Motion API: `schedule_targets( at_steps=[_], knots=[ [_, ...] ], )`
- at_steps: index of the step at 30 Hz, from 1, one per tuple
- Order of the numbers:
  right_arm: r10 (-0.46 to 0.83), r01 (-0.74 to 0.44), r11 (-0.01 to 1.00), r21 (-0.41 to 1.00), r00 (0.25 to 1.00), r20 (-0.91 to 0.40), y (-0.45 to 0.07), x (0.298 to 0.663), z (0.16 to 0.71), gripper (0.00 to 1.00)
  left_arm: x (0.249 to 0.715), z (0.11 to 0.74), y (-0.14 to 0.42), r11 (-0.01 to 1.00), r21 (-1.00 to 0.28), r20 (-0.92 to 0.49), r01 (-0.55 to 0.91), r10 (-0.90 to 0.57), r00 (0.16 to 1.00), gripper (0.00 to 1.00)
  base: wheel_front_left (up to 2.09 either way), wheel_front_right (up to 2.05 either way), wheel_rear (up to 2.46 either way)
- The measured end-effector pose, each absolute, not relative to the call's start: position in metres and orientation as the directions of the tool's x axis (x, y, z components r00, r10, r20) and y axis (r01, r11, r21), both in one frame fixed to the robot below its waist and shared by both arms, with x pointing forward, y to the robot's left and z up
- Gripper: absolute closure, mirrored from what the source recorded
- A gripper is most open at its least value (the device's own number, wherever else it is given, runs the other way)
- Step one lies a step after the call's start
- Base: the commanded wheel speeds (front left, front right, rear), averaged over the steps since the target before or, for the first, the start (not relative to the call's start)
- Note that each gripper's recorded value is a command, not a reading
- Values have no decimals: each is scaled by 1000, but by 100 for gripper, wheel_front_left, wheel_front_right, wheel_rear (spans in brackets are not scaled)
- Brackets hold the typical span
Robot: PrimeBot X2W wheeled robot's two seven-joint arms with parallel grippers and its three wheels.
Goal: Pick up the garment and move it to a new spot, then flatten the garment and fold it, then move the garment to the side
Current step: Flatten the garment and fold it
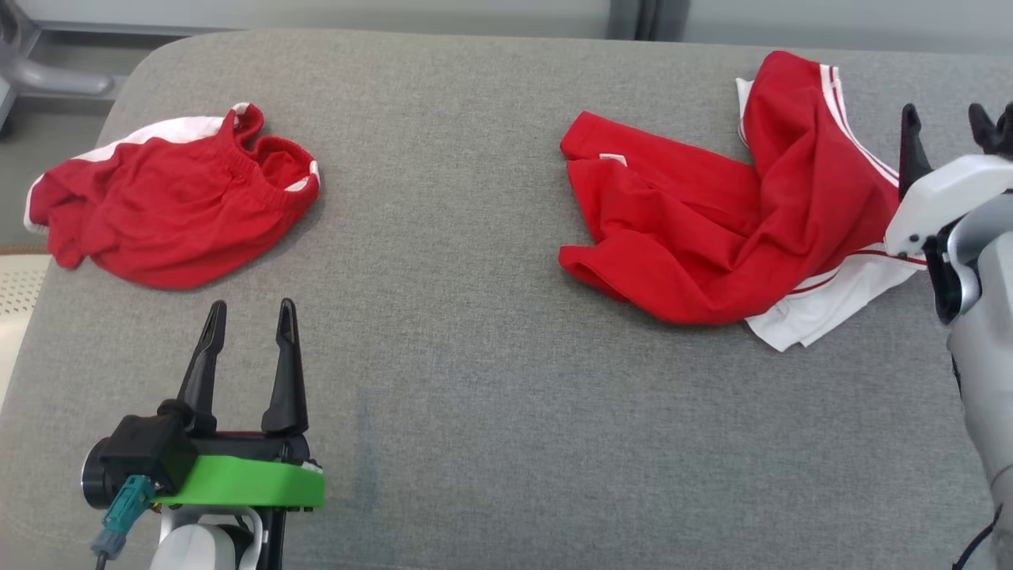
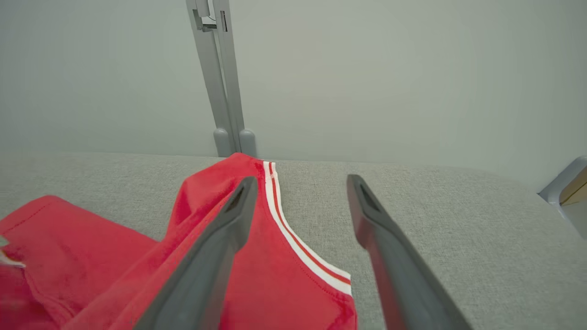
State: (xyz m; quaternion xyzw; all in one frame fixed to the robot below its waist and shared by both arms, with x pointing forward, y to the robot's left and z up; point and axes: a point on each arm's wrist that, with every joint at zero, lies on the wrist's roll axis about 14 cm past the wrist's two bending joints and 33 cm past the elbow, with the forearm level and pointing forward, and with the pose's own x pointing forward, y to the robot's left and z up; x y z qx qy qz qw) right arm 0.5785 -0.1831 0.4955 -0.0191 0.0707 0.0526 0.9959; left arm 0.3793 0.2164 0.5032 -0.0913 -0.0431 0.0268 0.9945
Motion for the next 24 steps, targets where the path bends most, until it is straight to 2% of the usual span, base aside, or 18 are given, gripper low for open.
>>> schedule_targets(
  at_steps=[5,9,12,19,24],
  knots=[
    [37,-40,999,-8,969,-242,-214,537,466,0,378,508,206,981,-193,97,-12,31,995,0,0,0,0],
    [14,6,997,74,963,-269,-218,511,452,0,379,515,200,980,-197,120,9,15,993,0,0,0,0],
    [17,19,995,100,940,-341,-215,492,429,0,379,516,199,980,-199,124,14,11,992,0,0,0,0],
    [72,-5,987,161,909,-411,-181,491,410,0,379,508,202,981,-196,97,-3,22,995,0,0,0,0],
    [48,17,993,119,852,-521,-183,484,386,0,378,503,203,979,-201,82,-7,24,996,0,0,0,0]
  ],
)
